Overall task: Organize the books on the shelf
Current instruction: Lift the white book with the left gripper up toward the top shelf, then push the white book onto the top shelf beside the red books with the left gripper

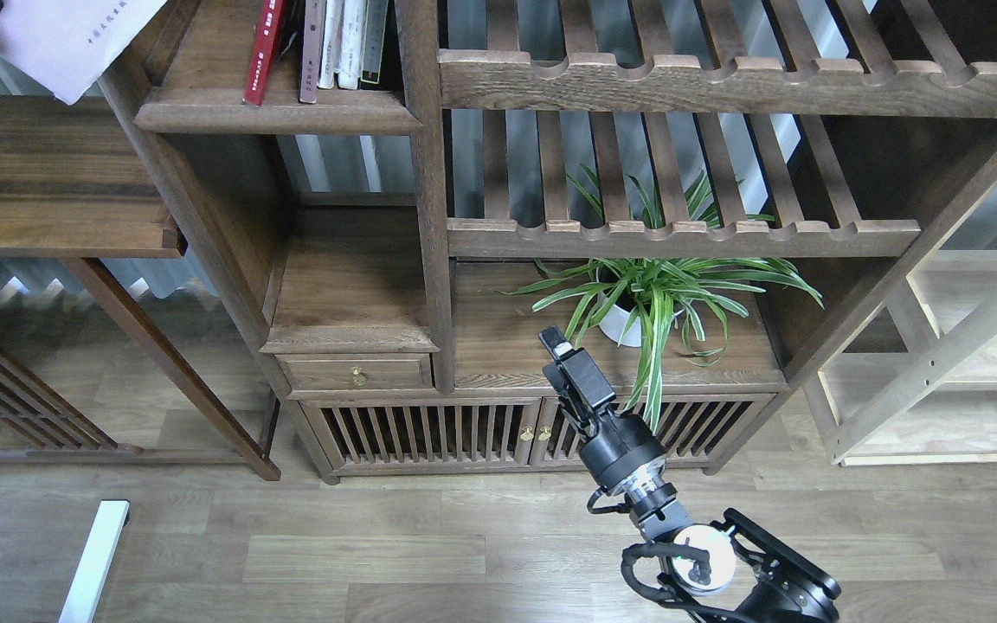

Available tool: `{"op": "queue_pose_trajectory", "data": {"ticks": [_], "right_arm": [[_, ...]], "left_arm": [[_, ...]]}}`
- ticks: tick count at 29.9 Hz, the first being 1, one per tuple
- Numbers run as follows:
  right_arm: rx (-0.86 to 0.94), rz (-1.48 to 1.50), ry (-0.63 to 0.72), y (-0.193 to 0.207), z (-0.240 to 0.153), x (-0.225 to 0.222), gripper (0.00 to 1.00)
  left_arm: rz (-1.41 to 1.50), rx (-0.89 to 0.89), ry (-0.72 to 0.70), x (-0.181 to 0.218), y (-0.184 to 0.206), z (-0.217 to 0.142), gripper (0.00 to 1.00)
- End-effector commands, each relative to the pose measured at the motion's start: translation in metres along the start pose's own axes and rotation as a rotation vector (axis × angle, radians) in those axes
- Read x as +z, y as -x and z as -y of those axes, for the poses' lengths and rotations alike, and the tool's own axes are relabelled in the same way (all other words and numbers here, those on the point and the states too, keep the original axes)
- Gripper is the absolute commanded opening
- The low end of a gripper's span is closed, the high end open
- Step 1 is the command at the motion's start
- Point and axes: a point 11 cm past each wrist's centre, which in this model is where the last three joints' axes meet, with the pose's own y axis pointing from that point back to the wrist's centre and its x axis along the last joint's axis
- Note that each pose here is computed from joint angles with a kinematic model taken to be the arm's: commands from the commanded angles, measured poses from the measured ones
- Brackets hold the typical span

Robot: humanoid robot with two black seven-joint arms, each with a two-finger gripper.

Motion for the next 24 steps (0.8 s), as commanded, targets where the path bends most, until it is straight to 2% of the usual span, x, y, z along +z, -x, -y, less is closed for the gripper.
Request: {"op": "queue_pose_trajectory", "data": {"ticks": [1, 9, 24], "right_arm": [[0.004, 0.004, -0.010, -0.001, -0.001, -0.001, 1.00], [0.005, 0.009, -0.019, -0.001, -0.002, -0.003, 1.00], [0.026, 0.038, -0.063, -0.007, -0.009, -0.010, 1.00]], "left_arm": [[0.007, -0.031, -0.010, 0.006, 0.006, 0.019, 0.02], [-0.007, -0.047, -0.033, 0.015, 0.004, 0.054, 0.02], [-0.053, -0.084, -0.143, -0.010, 0.018, 0.106, 0.02]]}}
